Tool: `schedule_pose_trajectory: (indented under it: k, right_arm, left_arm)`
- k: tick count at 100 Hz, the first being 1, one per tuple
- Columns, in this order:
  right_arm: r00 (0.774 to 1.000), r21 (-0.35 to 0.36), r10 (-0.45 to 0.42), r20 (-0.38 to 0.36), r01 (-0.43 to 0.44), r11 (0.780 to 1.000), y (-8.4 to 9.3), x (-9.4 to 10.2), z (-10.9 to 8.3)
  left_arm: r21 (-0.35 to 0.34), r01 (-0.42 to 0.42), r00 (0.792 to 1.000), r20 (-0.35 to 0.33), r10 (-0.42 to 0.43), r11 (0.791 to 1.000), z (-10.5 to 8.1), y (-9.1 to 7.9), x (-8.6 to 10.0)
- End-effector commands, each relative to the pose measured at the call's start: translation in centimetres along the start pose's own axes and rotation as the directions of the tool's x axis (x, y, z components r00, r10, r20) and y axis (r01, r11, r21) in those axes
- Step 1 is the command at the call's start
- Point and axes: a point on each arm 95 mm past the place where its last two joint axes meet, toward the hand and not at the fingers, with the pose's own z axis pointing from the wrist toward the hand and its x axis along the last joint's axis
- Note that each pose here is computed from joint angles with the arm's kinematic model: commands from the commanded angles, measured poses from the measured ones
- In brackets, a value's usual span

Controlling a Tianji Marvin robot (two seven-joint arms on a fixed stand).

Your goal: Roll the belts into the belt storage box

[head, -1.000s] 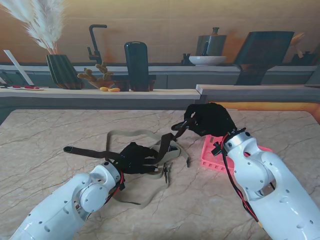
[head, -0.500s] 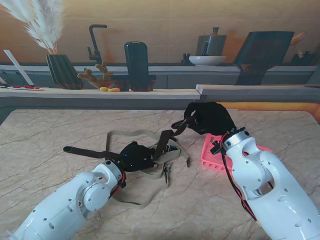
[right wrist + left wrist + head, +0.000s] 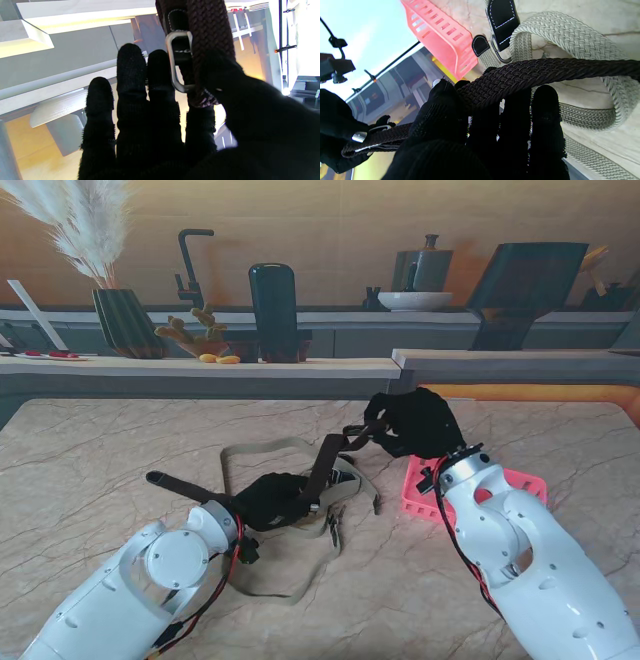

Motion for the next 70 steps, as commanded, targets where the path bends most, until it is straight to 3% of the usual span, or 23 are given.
schedule_pose_trajectory:
  k: [1,17,27,32,44,55,61,70]
  right_arm:
    - [1.000,0.009,0.012,-0.018,-0.012,1.000,-1.0,0.6,-0.2]
    - [0.997,-0.016,-0.022,-0.067,0.021,1.000,-2.1,1.3,-0.4]
    - [0.995,-0.028,-0.043,-0.095,0.040,0.999,-2.7,1.7,-0.5]
    - [0.993,-0.030,-0.047,-0.106,0.044,0.999,-3.1,1.8,-0.6]
    - [0.991,-0.035,-0.057,-0.124,0.053,0.998,-3.8,2.1,-0.7]
    - [0.990,-0.025,-0.052,-0.130,0.049,0.998,-4.5,2.3,-0.7]
    - [0.990,-0.015,-0.044,-0.133,0.043,0.999,-4.9,2.3,-0.6]
    - [0.990,0.000,-0.038,-0.139,0.038,0.999,-5.4,2.4,-0.7]
  left_arm:
    - [0.005,-0.001,1.000,-0.005,0.001,1.000,0.0,0.6,0.3]
    - [0.017,0.115,0.993,0.012,-0.115,0.993,0.1,0.7,0.4]
    - [0.041,0.216,0.976,0.026,-0.217,0.976,0.2,0.9,0.6]
    - [0.059,0.286,0.957,0.031,-0.288,0.957,0.2,1.0,0.8]
    - [0.097,0.447,0.892,0.030,-0.452,0.889,0.0,1.2,1.3]
    - [0.107,0.532,0.843,0.029,-0.537,0.840,-0.3,1.2,1.6]
    - [0.108,0.538,0.839,0.029,-0.544,0.836,-0.5,1.2,1.6]
    - [0.108,0.520,0.850,0.036,-0.526,0.848,-0.6,1.1,1.6]
